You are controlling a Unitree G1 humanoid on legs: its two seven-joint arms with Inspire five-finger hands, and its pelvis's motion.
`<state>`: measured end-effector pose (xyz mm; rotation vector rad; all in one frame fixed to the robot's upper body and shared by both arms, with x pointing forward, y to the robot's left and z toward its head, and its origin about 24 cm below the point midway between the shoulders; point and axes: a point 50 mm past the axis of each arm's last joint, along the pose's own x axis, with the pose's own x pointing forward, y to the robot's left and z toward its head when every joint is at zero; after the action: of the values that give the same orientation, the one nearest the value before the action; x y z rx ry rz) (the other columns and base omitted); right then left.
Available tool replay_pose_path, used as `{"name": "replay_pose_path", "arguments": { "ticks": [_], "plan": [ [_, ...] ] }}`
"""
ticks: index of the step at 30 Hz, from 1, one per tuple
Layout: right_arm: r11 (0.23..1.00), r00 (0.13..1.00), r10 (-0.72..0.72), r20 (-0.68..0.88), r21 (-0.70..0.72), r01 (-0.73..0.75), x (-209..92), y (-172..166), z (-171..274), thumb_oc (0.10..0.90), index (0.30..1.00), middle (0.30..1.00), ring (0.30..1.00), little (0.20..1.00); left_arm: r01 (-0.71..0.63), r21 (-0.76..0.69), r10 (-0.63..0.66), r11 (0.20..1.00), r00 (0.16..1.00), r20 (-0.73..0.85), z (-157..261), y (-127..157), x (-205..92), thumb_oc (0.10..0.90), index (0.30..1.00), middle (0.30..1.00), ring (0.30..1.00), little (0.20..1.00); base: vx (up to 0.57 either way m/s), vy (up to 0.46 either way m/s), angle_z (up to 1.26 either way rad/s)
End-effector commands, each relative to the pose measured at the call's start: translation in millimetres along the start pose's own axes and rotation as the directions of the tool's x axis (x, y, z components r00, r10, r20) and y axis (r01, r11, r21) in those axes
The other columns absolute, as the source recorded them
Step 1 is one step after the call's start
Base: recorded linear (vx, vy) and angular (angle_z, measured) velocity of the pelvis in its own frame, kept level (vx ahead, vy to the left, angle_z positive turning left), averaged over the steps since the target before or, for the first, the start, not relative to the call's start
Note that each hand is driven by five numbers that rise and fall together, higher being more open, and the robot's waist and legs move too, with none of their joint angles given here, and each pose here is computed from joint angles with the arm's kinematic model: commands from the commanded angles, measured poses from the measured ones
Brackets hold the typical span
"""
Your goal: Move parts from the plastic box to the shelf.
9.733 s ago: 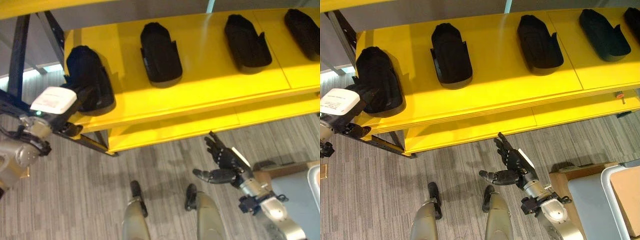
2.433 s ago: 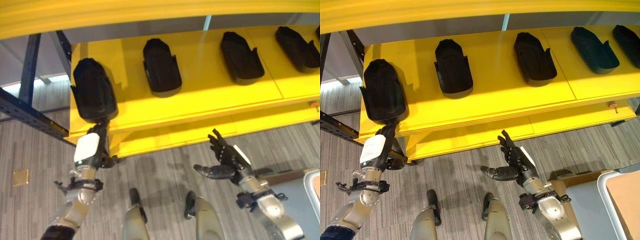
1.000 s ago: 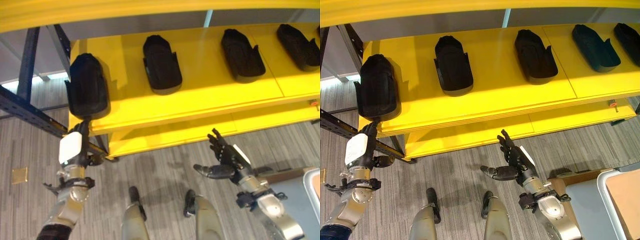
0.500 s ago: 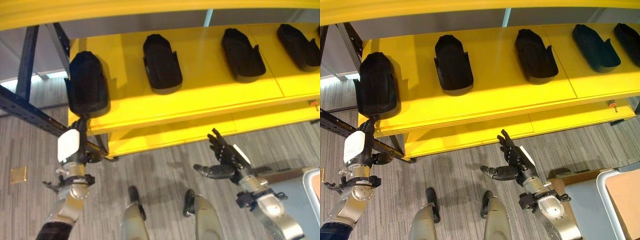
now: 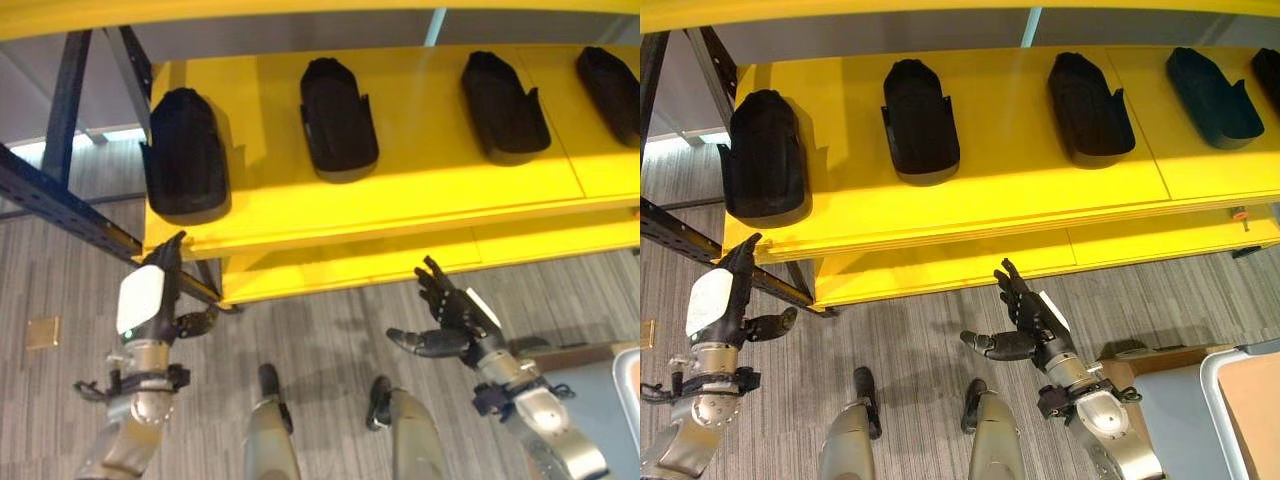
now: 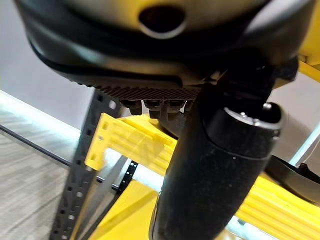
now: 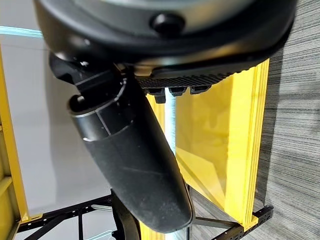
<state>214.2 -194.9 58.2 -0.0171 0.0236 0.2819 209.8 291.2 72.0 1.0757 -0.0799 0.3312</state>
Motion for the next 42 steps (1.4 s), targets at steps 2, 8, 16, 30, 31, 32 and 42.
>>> {"name": "replay_pose_path", "arguments": {
  "ticks": [2,8,16,30,31,32,42],
  "plan": [
    [0.999,0.976,0.045,0.214,-0.033,-0.039,7.9,0.9,41.1,0.9,1.0,1.0,1.0,1.0,-0.108,0.044,0.096,0.993,0.972,0.216,25.2,37.8,16.0,0.9,1.0,1.0,1.0,1.0,-0.01,-0.008,0.06],
    [0.999,0.975,0.043,0.217,-0.031,-0.037,7.2,0.5,41.1,0.9,1.0,1.0,1.0,1.0,-0.109,0.042,0.095,0.993,0.962,0.254,30.6,41.5,12.0,0.9,1.0,1.0,1.0,1.0,-0.01,-0.006,0.04],
    [0.999,0.973,0.041,0.227,-0.025,-0.036,10.3,2.1,41.2,0.9,1.0,1.0,1.0,1.0,-0.119,0.073,0.09,0.99,0.943,0.321,42.8,35.1,24.3,0.9,1.0,1.0,1.0,1.0,0.0,-0.002,0.02],
    [1.0,0.973,0.016,0.232,-0.023,-0.011,10.4,0.3,39.5,0.9,1.0,1.0,1.0,1.0,-0.12,0.164,0.056,0.979,0.934,0.354,48.9,21.6,42.0,0.9,1.0,1.0,1.0,1.0,0.0,0.0,0.0],
    [1.0,0.973,0.016,0.23,-0.022,-0.011,10.4,0.2,39.3,0.9,1.0,1.0,1.0,1.0,-0.119,0.17,0.052,0.978,0.933,0.355,48.9,20.9,42.7,0.9,1.0,1.0,1.0,1.0,0.0,0.0,0.0],
    [1.0,0.973,0.015,0.231,-0.025,-0.009,10.5,0.0,39.4,0.9,1.0,1.0,1.0,1.0,-0.118,0.181,0.048,0.976,0.934,0.354,48.4,20.2,43.3,0.9,1.0,1.0,1.0,1.0,0.0,0.0,0.0],
    [1.0,0.973,0.004,0.229,-0.015,0.0,11.1,-1.1,37.7,0.9,1.0,1.0,1.0,1.0,-0.092,0.231,0.014,0.969,0.947,0.32,39.3,13.0,46.4,0.9,1.0,1.0,1.0,1.0,0.0,0.0,0.0]
  ]
}}
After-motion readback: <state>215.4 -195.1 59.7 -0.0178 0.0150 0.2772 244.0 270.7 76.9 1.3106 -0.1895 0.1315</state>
